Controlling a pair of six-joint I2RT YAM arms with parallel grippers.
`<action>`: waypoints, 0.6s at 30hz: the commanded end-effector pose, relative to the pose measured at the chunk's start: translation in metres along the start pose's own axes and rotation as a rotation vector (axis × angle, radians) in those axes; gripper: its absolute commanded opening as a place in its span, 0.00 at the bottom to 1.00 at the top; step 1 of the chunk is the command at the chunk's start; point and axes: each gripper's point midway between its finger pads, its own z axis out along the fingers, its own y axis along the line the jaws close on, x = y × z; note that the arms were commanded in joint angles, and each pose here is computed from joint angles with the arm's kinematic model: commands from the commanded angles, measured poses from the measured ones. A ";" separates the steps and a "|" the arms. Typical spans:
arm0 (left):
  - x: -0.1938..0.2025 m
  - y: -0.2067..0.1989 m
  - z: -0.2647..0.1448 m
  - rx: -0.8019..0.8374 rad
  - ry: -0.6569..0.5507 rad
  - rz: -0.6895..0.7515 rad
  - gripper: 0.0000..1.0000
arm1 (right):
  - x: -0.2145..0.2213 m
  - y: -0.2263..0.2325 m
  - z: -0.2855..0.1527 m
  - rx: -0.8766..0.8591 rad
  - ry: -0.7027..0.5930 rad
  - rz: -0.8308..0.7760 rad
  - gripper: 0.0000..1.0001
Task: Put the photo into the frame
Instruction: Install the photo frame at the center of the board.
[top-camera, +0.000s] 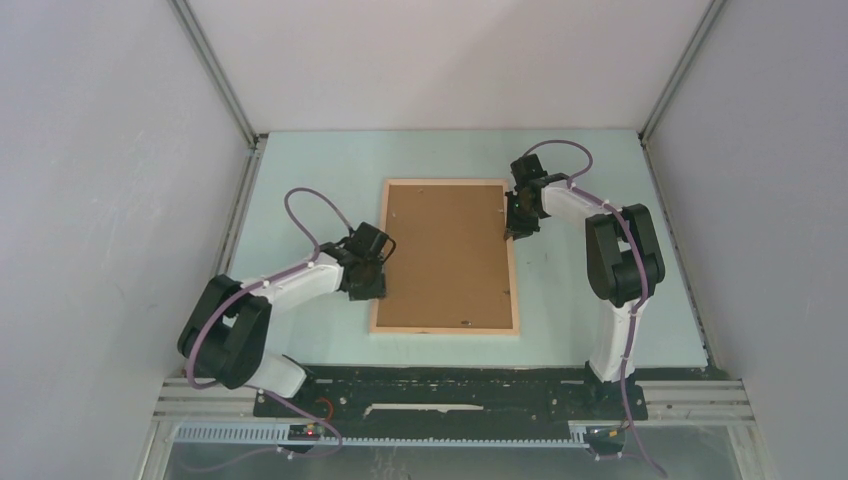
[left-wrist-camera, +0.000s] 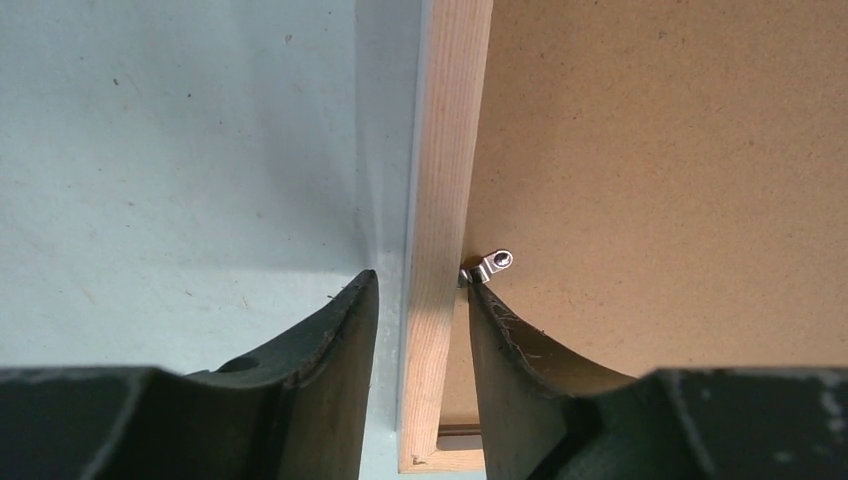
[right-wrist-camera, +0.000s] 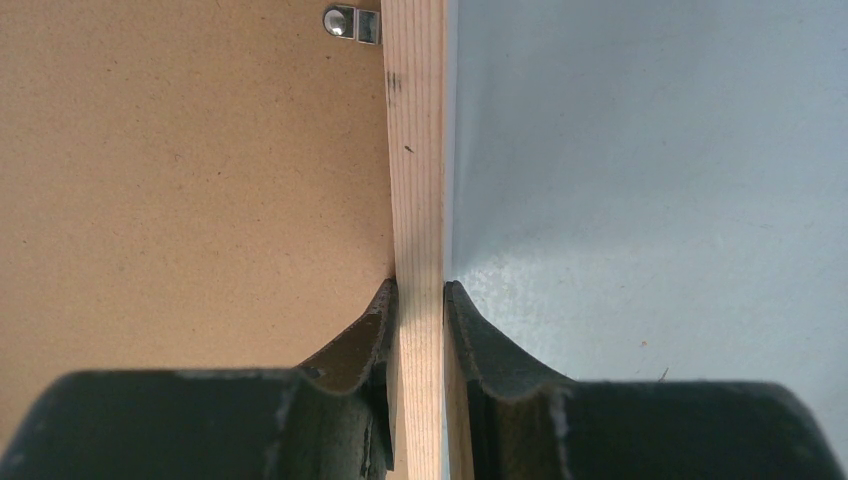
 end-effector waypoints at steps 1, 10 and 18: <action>-0.010 -0.007 0.012 -0.002 -0.024 -0.006 0.41 | 0.004 -0.002 -0.004 0.022 0.006 -0.030 0.05; -0.018 -0.005 0.009 -0.013 -0.076 -0.041 0.25 | 0.005 -0.001 -0.003 0.021 0.009 -0.035 0.05; -0.023 0.011 0.004 -0.066 -0.154 -0.089 0.18 | 0.006 0.001 -0.003 0.020 0.009 -0.039 0.05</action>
